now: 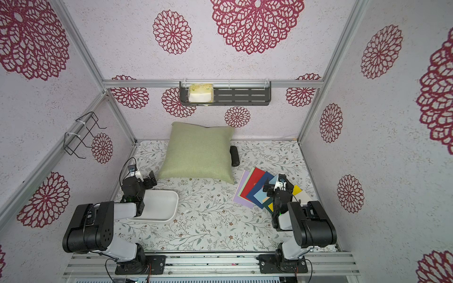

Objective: Put the sealed envelopes into the storage box
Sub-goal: Move the storage box to the center of the board.

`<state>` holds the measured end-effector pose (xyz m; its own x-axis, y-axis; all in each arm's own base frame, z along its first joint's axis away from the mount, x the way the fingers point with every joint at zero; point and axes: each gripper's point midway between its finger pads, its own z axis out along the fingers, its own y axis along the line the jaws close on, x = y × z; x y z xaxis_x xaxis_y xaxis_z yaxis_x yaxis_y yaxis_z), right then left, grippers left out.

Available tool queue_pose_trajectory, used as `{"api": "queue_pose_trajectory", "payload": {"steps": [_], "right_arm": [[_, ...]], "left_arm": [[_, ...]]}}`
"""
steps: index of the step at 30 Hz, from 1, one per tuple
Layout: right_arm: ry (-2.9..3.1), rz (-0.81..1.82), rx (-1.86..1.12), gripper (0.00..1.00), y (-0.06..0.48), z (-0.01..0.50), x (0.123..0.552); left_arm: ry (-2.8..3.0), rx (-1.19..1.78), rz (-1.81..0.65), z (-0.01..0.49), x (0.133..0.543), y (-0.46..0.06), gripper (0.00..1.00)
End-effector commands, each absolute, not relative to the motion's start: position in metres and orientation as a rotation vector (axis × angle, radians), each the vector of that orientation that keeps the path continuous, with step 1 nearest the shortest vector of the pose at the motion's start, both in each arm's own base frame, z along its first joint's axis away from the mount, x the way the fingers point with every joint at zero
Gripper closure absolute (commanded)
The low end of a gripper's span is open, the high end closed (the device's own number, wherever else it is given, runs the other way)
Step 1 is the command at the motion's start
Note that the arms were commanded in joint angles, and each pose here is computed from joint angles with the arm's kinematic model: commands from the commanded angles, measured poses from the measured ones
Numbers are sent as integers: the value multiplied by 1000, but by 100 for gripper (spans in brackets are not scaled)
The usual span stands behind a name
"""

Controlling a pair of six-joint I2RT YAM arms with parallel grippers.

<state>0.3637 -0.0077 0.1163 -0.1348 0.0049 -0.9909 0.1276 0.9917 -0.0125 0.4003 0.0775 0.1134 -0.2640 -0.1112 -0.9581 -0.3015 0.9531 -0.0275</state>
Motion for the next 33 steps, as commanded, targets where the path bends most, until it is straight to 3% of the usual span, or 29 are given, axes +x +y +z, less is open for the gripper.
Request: {"api": "queue_pose_trajectory", "payload": {"steps": [1,3,7,12,15,20,30,33], "right_arm": [[1653,-98,89,1,-7,133,370],[1646,-127,136,1,-13,138,370],[1722,-176,312,1,-32,166,380],[1841,45,463,1,-18,174,371],[1935,181,411,2,6,164,359],[2040,274,372,2,24,144,341],[2084,268,361,2,27,127,338],[2082,270,359,2,27,126,336]], "left_arm": [[1734,-426,343,154,385,94,2],[1668,-471,323,199,369,88,3],[1559,-723,20,261,334,79,3],[1738,-790,-365,260,325,42,1],[1992,-767,-487,225,318,-3,9],[2260,-608,-326,181,283,-68,9],[2495,-502,7,111,253,-104,11],[2555,-455,-11,88,260,-120,28]]}}
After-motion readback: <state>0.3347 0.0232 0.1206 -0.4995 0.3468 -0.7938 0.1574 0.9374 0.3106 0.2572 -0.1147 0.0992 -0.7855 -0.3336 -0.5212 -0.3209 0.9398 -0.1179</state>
